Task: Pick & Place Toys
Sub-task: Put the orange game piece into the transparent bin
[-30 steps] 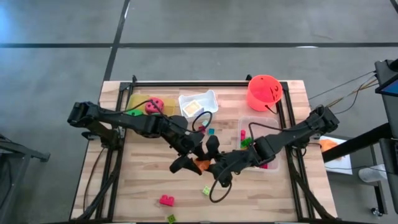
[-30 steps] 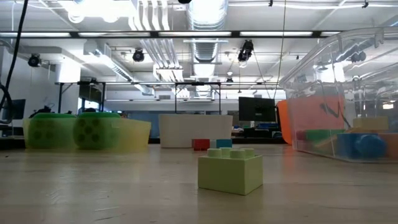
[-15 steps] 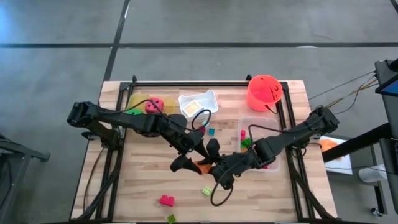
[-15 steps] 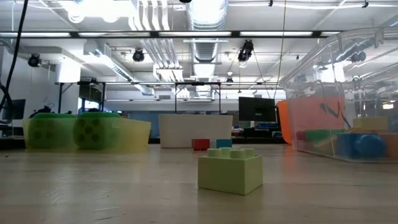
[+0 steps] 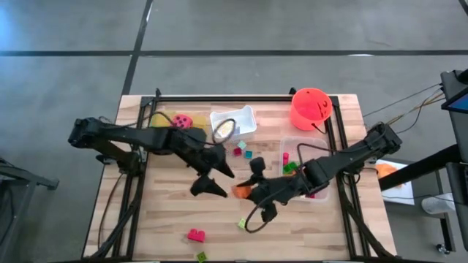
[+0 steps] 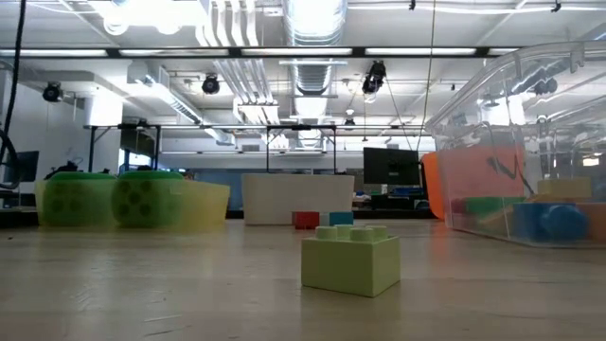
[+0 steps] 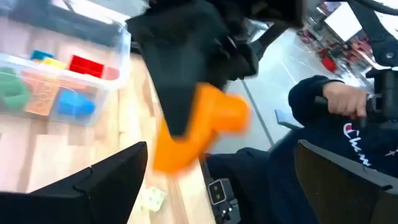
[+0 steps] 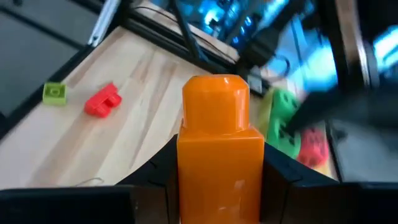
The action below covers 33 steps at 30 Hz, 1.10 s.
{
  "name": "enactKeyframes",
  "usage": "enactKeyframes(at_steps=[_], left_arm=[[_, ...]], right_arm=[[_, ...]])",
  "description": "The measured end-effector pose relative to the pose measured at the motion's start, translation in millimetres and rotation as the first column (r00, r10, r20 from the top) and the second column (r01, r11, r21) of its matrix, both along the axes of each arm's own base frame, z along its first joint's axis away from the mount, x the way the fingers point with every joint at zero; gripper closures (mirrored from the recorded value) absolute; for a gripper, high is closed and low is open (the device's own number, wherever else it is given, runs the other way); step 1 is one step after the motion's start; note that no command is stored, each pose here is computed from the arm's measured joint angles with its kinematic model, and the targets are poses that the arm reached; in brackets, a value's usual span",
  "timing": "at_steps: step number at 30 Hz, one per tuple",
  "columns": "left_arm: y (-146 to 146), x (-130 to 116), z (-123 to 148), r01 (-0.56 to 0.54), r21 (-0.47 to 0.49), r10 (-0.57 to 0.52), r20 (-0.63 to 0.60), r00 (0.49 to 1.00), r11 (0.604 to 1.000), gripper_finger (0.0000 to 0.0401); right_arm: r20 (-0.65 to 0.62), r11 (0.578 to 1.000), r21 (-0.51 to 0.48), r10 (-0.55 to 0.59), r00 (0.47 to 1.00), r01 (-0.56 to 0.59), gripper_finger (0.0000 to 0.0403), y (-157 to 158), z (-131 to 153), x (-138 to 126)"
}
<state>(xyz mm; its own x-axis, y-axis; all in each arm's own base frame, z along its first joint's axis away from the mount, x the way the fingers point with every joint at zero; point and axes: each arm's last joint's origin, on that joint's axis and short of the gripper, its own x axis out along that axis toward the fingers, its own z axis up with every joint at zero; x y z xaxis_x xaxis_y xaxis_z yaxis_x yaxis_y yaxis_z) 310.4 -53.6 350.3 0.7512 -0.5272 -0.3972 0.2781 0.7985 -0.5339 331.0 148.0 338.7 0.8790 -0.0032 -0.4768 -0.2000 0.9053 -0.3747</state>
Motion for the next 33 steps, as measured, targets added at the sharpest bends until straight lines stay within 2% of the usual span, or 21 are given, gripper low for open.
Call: enactKeyframes(at_steps=[3,8,13,17,21,25,29,33], left_arm=[[1.7,-23.0,13.4,-0.032,0.034,0.032,-0.009,0.999,0.999,0.0009],[8.3,-55.2,23.2,-0.137,0.163,0.145,-0.042,0.988,0.977,0.0009],[18.9,-84.4,27.1,-0.265,0.273,0.3,-0.096,0.949,0.925,0.0009],[22.1,-104.2,29.0,-0.257,0.3,0.31,-0.143,0.94,0.919,0.0009],[22.6,-111.7,21.1,-0.244,0.314,0.309,-0.173,0.935,0.917,0.0008],[23.5,-112.0,8.1,-0.257,0.34,0.333,-0.188,0.924,0.905,0.0008],[24.3,-109.7,-2.7,-0.285,0.362,0.355,-0.142,0.924,0.887,0.0008],[24.2,-109.0,-12.2,-0.291,0.356,0.348,-0.106,0.932,0.888,0.0008]], right_arm=[[-0.025,0.991,0.097,-0.088,0.996,0.09,0.028,-6.6,8.3,-12.3],[-0.195,0.955,0.169,-0.211,0.958,0.245,0.028,-20.4,9.7,-40.1],[-0.366,0.887,0.108,-0.385,0.847,0.449,0.028,-41.0,8.8,-74.5],[-0.46,0.841,0.047,-0.461,0.759,0.54,0.028,-53.8,11.7,-100.7],[-0.506,0.798,0.02,-0.512,0.695,0.603,0.028,-63.4,16.2,-121.0],[-0.539,0.782,0.067,-0.494,0.682,0.619,0.028,-66.4,16.4,-130.3],[-0.547,0.77,0.062,-0.506,0.666,0.635,0.028,-71.4,9.4,-137.0],[-0.577,0.734,0.038,-0.538,0.614,0.678,0.028,-79.4,-7.2,-139.5]])
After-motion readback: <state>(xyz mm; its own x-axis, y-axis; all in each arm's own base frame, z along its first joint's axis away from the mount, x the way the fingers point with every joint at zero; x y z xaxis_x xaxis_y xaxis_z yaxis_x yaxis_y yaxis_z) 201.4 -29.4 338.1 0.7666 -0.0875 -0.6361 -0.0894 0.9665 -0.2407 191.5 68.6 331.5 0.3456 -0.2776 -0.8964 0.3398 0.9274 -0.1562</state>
